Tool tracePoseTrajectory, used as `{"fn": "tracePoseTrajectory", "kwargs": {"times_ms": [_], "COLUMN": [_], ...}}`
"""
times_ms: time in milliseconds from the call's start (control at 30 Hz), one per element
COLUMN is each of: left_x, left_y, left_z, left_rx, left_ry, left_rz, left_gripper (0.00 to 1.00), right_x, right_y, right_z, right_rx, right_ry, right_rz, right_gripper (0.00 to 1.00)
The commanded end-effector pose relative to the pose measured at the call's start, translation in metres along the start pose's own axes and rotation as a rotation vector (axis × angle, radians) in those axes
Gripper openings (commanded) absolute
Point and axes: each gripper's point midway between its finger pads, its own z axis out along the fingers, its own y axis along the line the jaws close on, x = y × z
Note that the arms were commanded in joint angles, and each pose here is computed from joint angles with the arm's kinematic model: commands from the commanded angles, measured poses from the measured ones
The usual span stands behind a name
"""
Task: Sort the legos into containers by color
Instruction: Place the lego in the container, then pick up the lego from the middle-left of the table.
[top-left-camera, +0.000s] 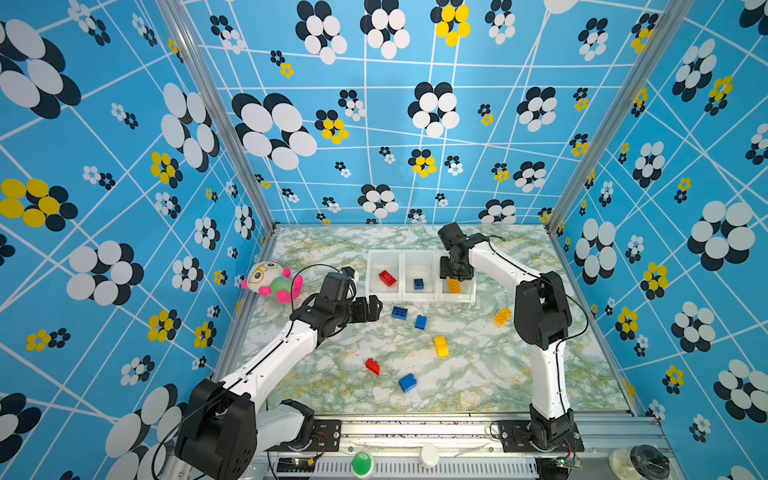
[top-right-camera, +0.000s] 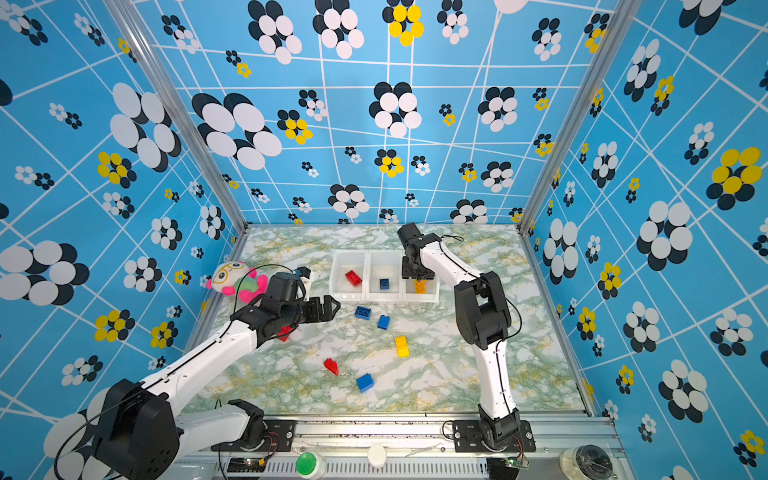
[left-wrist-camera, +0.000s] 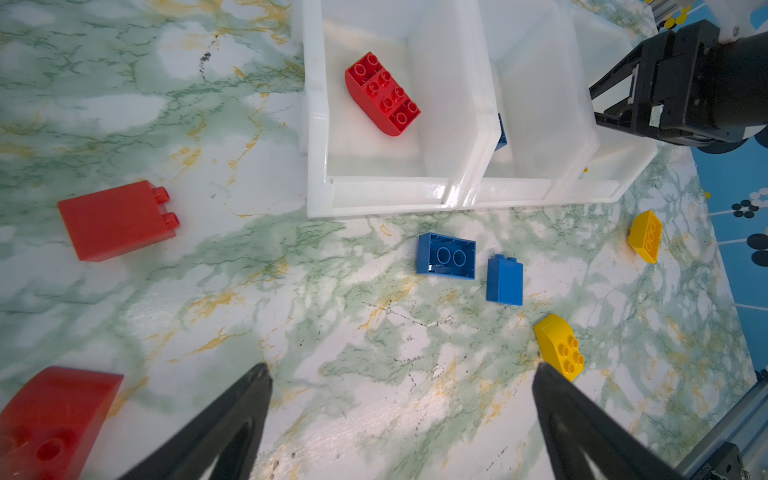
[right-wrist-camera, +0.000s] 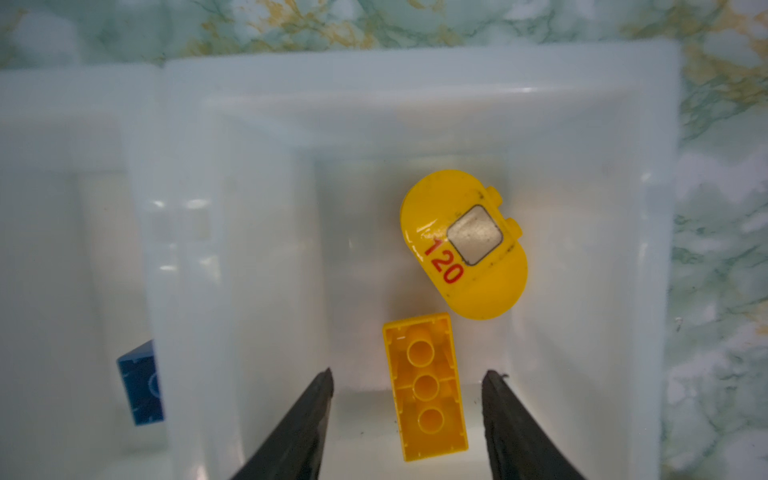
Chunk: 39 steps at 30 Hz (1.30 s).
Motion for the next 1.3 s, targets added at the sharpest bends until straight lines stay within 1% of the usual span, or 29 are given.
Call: {"fn": "tracePoseTrajectory", "kwargs": {"times_ms": [0, 167, 267, 500, 633, 800, 1033, 1133, 1267], "left_x": [-0.004, -0.003, -0.004, -0.01, -0.014, -0.019, -0.026, -0.029, -0.034], "left_y": [0.002, 0.008, 0.015, 0.04, 0.055, 0.076, 0.106, 0.116, 0.123], "left_z": [-0.005, -0.007, -0.008, -0.017, -0.019, -0.018, -0.004, 0.007, 0.024], "left_rx": [-0.013, -0.046, -0.091, -0.214, -0.273, -0.347, -0.441, -0.455, -0.464], "left_ry": [0.001, 0.005, 0.015, 0.053, 0.099, 0.174, 0.285, 0.312, 0.314], "left_rz": [-0.001, -0.004, -0.004, -0.013, -0.012, -0.001, 0.015, 0.001, -0.025], "left_gripper": [0.99, 0.99, 0.99, 0.99, 1.0, 1.0, 0.96, 0.94, 0.92], "right_x": [-0.001, 0.003, 0.008, 0.024, 0.045, 0.069, 0.097, 0.104, 0.108], "right_y": [-0.002, -0.004, -0.004, -0.007, -0.01, -0.013, -0.024, -0.028, -0.03], "right_z": [-0.016, -0.028, -0.039, -0.073, -0.086, -0.102, -0.119, -0.123, -0.128], "right_rx": [-0.019, -0.036, -0.048, -0.091, -0.128, -0.191, -0.232, -0.232, -0.238], "right_ry": [-0.003, -0.012, -0.016, -0.036, -0.025, -0.016, -0.014, -0.014, -0.018], "right_rz": [0.021, 0.033, 0.033, 0.031, 0.046, 0.083, 0.115, 0.117, 0.117], "right_gripper": [0.6, 0.62, 0.65, 0.75, 0.81, 0.86, 0.89, 0.9, 0.91]}}
